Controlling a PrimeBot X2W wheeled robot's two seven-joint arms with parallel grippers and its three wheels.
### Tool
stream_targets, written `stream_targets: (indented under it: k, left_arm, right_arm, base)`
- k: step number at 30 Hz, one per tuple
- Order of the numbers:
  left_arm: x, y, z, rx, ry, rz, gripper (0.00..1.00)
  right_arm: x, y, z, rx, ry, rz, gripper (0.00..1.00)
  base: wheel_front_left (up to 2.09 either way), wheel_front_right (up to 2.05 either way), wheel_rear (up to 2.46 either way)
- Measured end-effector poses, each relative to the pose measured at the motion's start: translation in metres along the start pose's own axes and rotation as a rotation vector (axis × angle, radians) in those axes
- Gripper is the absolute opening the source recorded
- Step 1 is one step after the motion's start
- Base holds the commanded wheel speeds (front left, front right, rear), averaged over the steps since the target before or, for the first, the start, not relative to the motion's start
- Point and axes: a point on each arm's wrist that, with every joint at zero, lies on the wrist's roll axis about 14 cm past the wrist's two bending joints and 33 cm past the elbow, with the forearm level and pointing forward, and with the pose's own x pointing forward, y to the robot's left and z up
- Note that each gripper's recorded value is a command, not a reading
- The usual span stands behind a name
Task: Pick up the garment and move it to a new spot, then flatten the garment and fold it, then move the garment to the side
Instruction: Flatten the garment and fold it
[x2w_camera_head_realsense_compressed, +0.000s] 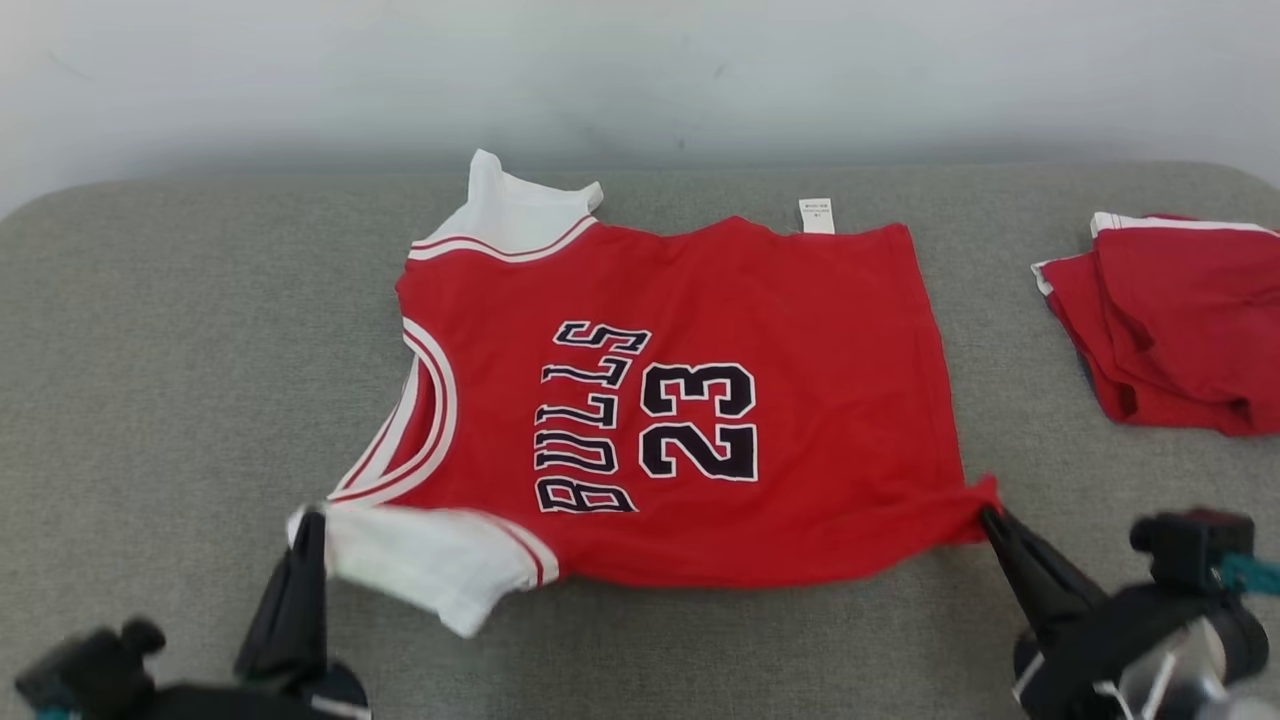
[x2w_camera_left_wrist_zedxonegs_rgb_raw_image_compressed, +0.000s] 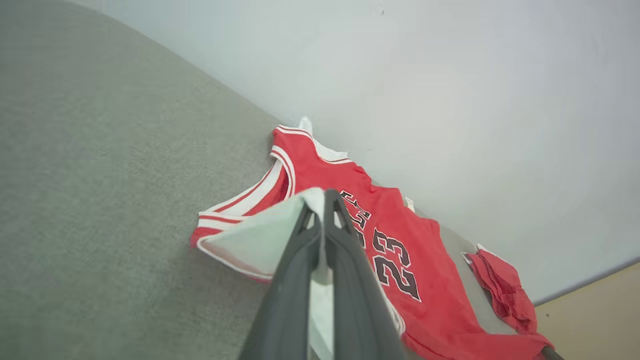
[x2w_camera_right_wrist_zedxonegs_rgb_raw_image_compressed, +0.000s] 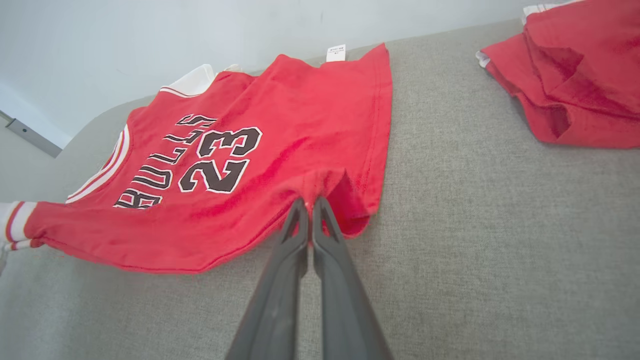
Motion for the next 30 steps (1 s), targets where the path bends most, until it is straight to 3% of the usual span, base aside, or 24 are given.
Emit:
stream_targets:
  k: [4, 17, 24, 25, 26, 27, 30]
  left_arm:
    - [0.035, -0.010, 0.011, 0.101, 0.003, -0.058, 0.00]
    - [0.140, 0.015, -0.020, 0.166, 0.144, -0.024, 0.00]
    - [0.167, 0.032, -0.047, 0.211, 0.238, -0.004, 0.00]
    - [0.169, 0.032, -0.052, 0.213, 0.247, -0.005, 0.00]
    - [0.170, 0.033, -0.055, 0.225, 0.254, -0.003, 0.58]
    - [0.171, 0.033, -0.056, 0.235, 0.251, -0.005, 1.00]
    - [0.171, 0.032, -0.050, 0.246, 0.212, -0.013, 1.00]
  right_arm:
    - [0.024, 0.002, 0.016, -0.034, 0.000, 0.012, 0.00]
    - [0.094, -0.029, 0.018, -0.066, 0.102, -0.058, 0.00]
    - [0.109, -0.040, 0.001, -0.047, 0.136, -0.087, 0.00]
    - [0.110, -0.041, 0.000, -0.042, 0.131, -0.088, 0.04]
    - [0.111, -0.041, -0.001, -0.043, 0.128, -0.088, 0.50]
    - [0.111, -0.042, -0.001, -0.043, 0.117, -0.090, 1.00]
    - [0.108, -0.043, 0.002, -0.042, 0.074, -0.091, 1.00]
  base:
    - [0.00, 0.00, 0.00]
    - [0.00, 0.00, 0.00]
    - [0.00, 0.00, 0.00]
    - [0.00, 0.00, 0.00]
    - [0.00, 0.00, 0.00]
    - [0.00, 0.00, 0.00]
    - [0.00, 0.00, 0.00]
